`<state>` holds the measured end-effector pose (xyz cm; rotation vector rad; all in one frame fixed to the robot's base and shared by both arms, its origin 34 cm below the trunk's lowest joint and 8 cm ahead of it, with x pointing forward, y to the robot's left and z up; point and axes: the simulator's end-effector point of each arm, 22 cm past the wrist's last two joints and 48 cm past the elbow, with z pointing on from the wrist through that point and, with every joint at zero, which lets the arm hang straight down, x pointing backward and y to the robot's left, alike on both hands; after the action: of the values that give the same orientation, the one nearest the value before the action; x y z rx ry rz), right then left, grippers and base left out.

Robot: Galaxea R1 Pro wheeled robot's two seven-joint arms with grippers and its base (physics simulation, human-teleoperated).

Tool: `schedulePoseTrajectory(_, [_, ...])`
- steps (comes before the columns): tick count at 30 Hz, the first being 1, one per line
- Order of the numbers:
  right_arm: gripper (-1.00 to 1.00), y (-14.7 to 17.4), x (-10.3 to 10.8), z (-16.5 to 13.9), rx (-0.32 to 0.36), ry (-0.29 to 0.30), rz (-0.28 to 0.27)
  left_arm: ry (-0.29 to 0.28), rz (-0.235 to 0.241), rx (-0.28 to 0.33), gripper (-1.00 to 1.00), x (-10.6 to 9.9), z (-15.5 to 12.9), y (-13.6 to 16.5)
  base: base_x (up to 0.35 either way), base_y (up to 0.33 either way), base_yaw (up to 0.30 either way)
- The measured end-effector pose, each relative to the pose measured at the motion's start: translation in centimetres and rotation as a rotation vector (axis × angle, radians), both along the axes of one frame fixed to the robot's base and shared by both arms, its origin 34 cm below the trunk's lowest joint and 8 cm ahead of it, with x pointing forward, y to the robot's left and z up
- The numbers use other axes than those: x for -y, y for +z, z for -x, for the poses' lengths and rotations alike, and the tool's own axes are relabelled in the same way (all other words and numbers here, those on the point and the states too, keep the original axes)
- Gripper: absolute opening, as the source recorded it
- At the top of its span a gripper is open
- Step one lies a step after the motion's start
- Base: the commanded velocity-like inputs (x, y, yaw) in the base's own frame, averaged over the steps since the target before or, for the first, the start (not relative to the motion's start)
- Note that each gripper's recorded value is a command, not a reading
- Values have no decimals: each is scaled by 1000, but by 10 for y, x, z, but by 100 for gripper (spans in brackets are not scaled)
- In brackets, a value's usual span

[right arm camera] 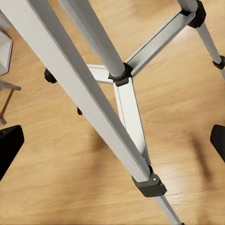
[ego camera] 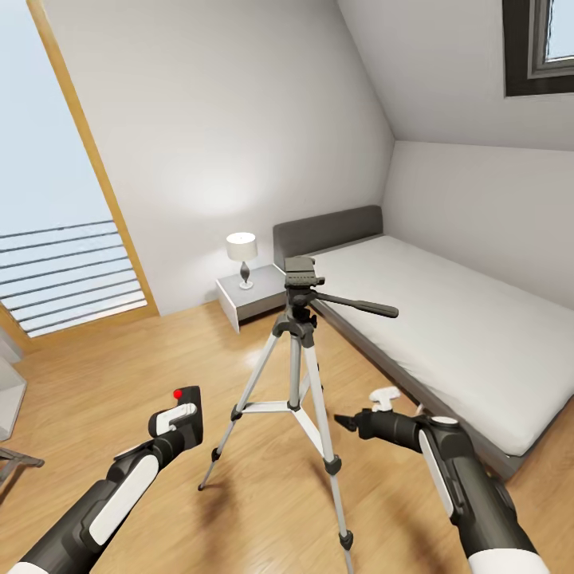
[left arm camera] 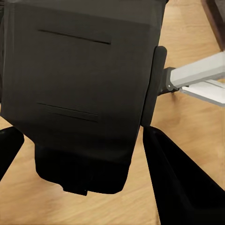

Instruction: Attach the digital camera to the camera tripod in the bedroom.

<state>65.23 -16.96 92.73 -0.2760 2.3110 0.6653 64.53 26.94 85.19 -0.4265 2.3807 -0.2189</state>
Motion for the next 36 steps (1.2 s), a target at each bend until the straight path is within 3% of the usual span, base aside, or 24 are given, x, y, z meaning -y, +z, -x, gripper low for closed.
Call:
schedulePoseTrajectory(6, [100, -5, -12, 2, 3, 10, -18, 3, -6, -6, -100, -2, 1, -3, 134, 117, 0])
schedulePoseTrajectory(23, [100, -7, -20, 2, 12, 20, -30, 0, -4, -3, -100, -1, 1, -1, 7, 7, 0])
schedulePoseTrajectory(31, [100, -16, -51, 16, -8, 111, -20, 0, -3, -1, -100, -1, 0, 0, 0, 0, 0])
schedulePoseTrajectory(36, [100, -29, -60, 24, -24, 139, -10, -1, -4, -3, -100, -1, 1, -1, 0, 0, 0])
